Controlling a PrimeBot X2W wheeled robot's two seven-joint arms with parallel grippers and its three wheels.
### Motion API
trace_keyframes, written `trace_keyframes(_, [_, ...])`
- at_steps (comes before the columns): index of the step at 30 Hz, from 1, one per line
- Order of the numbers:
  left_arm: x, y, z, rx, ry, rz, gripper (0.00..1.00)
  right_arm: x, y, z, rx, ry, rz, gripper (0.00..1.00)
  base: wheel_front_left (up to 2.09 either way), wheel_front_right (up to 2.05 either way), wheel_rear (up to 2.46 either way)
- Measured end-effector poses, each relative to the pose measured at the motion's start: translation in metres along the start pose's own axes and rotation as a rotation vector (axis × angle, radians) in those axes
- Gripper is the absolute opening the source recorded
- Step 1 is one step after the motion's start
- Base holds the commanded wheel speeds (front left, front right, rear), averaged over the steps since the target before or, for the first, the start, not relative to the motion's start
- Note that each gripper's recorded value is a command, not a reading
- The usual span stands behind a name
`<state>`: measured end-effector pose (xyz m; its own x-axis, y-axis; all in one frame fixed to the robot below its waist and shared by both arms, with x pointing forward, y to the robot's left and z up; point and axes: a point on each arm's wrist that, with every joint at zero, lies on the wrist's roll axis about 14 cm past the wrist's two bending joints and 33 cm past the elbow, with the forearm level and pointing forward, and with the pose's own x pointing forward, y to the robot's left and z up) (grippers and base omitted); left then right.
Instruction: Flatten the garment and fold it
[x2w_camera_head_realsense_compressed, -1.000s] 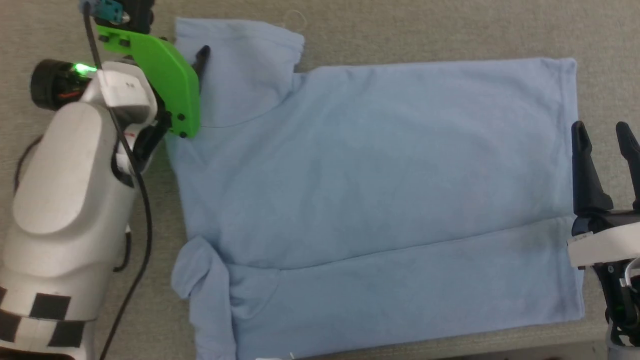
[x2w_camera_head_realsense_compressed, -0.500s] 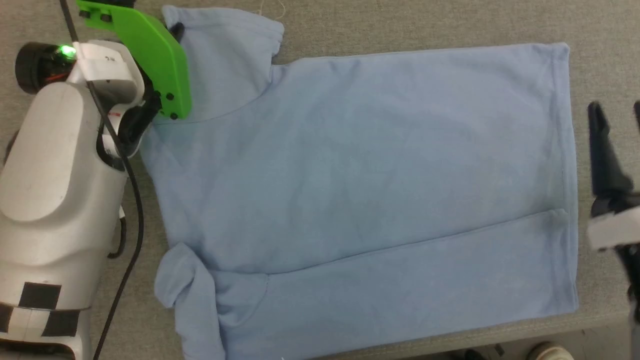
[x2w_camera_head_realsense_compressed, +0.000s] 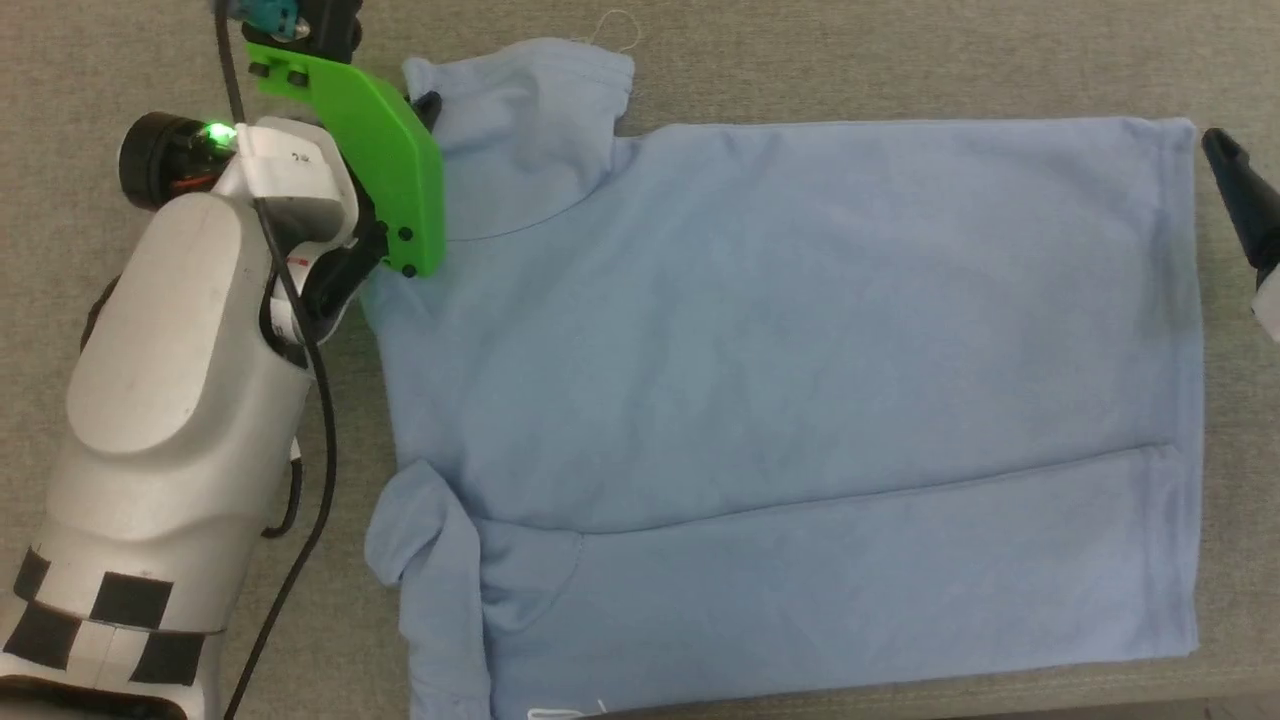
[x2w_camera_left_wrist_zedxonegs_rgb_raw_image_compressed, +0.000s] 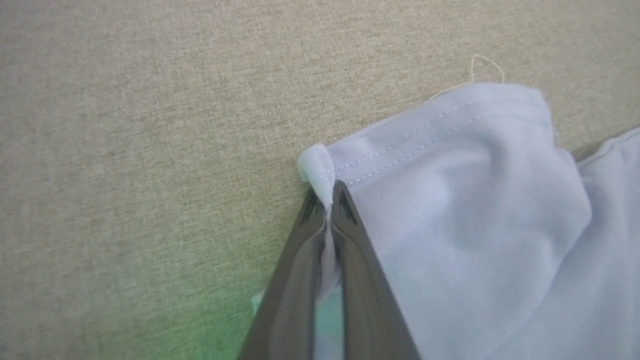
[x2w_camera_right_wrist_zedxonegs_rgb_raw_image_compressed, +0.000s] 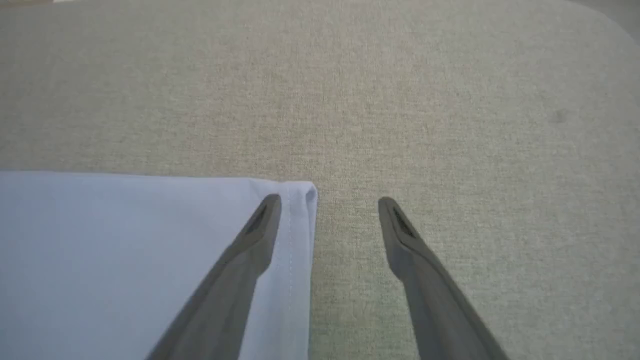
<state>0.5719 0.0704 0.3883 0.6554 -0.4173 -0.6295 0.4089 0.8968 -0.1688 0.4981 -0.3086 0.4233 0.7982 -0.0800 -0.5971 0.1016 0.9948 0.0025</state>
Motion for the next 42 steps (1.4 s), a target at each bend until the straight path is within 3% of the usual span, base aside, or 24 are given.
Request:
trace_keyframes(14, [0.006,0.008,-0.004,-0.014,-0.003,0.008,0.00,0.044,0.010,-0.029,0.043,0.196,0.020,1.00,0.00,0.00,0.00])
trace_keyframes(15, [0.006,0.009,-0.005,-0.017,0.001,0.008,0.00,0.046,0.011,-0.029,0.045,0.208,0.023,0.92,0.00,0.00,0.00])
trace_keyframes(17, [0.006,0.010,-0.006,-0.017,0.004,0.007,0.00,0.048,0.012,-0.028,0.053,0.225,0.024,0.01,0.00,0.00,0.00])
trace_keyframes(29, [-0.006,0.015,0.005,-0.006,-0.022,0.014,0.00,0.044,0.019,-0.007,0.065,0.189,0.035,0.00,0.00,0.00,0.00])
trace_keyframes(42, [-0.053,0.000,0.057,0.059,-0.309,-0.019,0.00,0.013,0.029,0.039,0.073,-0.035,0.083,0.00,0.00,0.00,0.00])
